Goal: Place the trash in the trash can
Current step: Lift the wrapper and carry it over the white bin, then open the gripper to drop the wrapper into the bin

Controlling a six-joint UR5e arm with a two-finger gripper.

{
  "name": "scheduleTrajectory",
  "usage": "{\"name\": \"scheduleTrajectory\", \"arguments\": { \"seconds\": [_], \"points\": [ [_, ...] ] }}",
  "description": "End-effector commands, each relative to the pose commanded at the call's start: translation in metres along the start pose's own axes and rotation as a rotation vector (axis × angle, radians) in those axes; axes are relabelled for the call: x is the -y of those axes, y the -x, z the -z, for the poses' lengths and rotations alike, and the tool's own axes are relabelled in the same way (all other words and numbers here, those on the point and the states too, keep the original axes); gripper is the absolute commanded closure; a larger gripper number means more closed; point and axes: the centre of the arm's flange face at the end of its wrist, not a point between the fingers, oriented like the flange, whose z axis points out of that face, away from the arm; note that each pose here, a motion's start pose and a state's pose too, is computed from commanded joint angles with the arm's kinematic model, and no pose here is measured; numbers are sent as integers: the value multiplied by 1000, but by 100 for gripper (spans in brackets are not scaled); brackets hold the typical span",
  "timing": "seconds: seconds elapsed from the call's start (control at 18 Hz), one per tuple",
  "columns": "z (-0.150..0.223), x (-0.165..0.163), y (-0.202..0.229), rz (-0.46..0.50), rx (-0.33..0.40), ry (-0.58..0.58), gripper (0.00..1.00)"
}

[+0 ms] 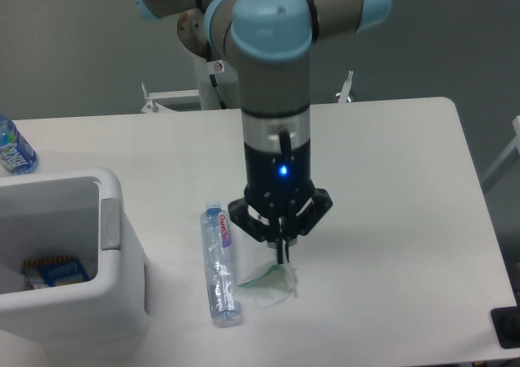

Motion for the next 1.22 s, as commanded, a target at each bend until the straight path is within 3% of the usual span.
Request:
{"name": "scheduleTrajectory", "arguments": {
  "seconds": [0.44,0.83,1.06,1.11,1.17,1.22],
  "points": [
    [33,-11,-57,-3,-233,-15,100],
    [22,-41,-131,-79,-304,42,100],
    [-1,-80,-169,-91,-330,125,100],
    [-2,-83,-170,-93,-332,130,90],
    [-4,-83,-170,-100,-333,129,50],
    [-5,-82,-170,-111,-335,124,2]
  ]
}}
